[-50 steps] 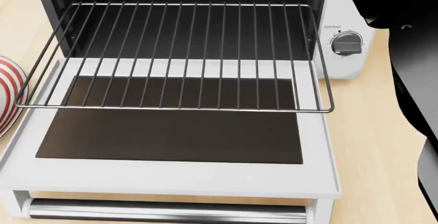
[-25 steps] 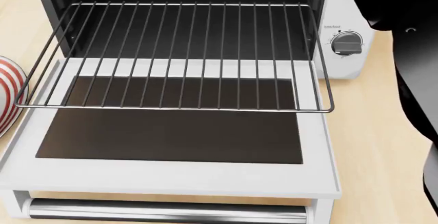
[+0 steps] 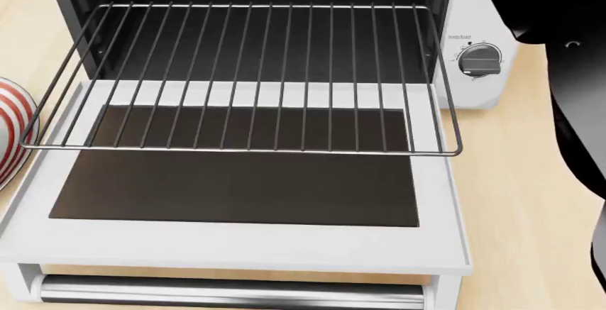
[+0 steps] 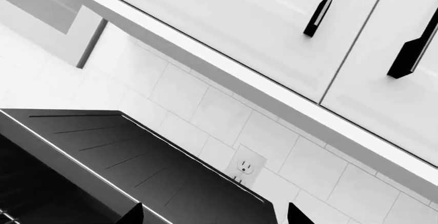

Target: Pick the bread from the rack and place it on the plate on the counter.

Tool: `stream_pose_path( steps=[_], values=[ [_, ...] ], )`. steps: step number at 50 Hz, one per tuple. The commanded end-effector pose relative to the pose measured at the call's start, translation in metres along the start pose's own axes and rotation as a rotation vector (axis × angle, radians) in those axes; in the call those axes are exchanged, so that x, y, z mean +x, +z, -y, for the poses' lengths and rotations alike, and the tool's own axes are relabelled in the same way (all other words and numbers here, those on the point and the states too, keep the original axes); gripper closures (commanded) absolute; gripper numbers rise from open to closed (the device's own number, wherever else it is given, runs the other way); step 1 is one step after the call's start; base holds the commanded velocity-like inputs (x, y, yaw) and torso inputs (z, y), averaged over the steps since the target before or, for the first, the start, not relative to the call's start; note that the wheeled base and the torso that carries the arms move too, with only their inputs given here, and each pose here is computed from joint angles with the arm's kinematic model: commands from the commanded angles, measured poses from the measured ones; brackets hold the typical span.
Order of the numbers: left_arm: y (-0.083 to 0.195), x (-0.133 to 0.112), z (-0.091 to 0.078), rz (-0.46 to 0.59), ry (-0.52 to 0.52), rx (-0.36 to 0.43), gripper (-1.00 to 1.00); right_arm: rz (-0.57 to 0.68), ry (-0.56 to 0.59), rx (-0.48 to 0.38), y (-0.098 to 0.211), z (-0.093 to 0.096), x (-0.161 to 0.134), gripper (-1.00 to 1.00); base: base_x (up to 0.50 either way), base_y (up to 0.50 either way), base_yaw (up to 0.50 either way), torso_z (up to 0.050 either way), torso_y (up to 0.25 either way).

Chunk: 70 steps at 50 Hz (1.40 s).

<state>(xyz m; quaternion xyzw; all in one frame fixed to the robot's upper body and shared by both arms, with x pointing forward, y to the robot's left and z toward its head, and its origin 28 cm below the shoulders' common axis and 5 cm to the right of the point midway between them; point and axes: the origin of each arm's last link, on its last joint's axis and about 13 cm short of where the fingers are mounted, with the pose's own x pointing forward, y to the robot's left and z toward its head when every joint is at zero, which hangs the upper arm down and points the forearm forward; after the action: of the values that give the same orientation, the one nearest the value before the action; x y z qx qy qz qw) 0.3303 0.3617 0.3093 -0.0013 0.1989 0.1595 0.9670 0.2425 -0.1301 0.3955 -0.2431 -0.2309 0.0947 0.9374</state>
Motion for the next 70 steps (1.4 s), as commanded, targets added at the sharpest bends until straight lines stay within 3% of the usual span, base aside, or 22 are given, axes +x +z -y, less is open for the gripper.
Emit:
stream_pose_path(
  steps=[1,13,45,46,60,63,70],
  values=[
    [-0.007,0.007,0.0,-0.019,0.023,-0.024,1.0,0.002,0.002,0.0,0.001,0.0,0.0,-1.0,0.0,0.0,0.0,0.0,0.0],
    [-0.011,0.013,0.009,-0.042,0.016,0.0,1.0,0.001,0.002,0.0,0.001,0.0,-0.002,-1.0,0.0,0.0,0.0,0.0,0.0],
    [-0.02,0.008,0.0,-0.072,0.04,-0.023,1.0,0.001,0.01,-0.002,0.004,0.0,-0.003,-1.0,0.0,0.0,0.0,0.0,0.0],
    [-0.017,0.007,0.0,-0.06,0.043,-0.022,-1.0,0.002,0.01,-0.001,0.004,0.0,-0.003,-1.0,0.0,0.0,0.0,0.0,0.0],
    [-0.009,0.001,0.008,-0.022,0.007,0.028,-1.0,0.005,0.013,-0.001,0.004,-0.001,-0.004,-1.0,0.0,0.0,0.0,0.0,0.0],
    [-0.003,-0.006,0.011,0.016,-0.003,0.062,-1.0,0.001,0.014,0.001,0.003,-0.001,-0.005,-1.0,0.0,0.0,0.0,0.0,0.0],
    [0.014,-0.031,0.007,0.104,-0.041,0.045,-1.0,0.0,0.014,0.002,0.002,-0.001,-0.005,-1.0,0.0,0.0,0.0,0.0,0.0]
  ],
)
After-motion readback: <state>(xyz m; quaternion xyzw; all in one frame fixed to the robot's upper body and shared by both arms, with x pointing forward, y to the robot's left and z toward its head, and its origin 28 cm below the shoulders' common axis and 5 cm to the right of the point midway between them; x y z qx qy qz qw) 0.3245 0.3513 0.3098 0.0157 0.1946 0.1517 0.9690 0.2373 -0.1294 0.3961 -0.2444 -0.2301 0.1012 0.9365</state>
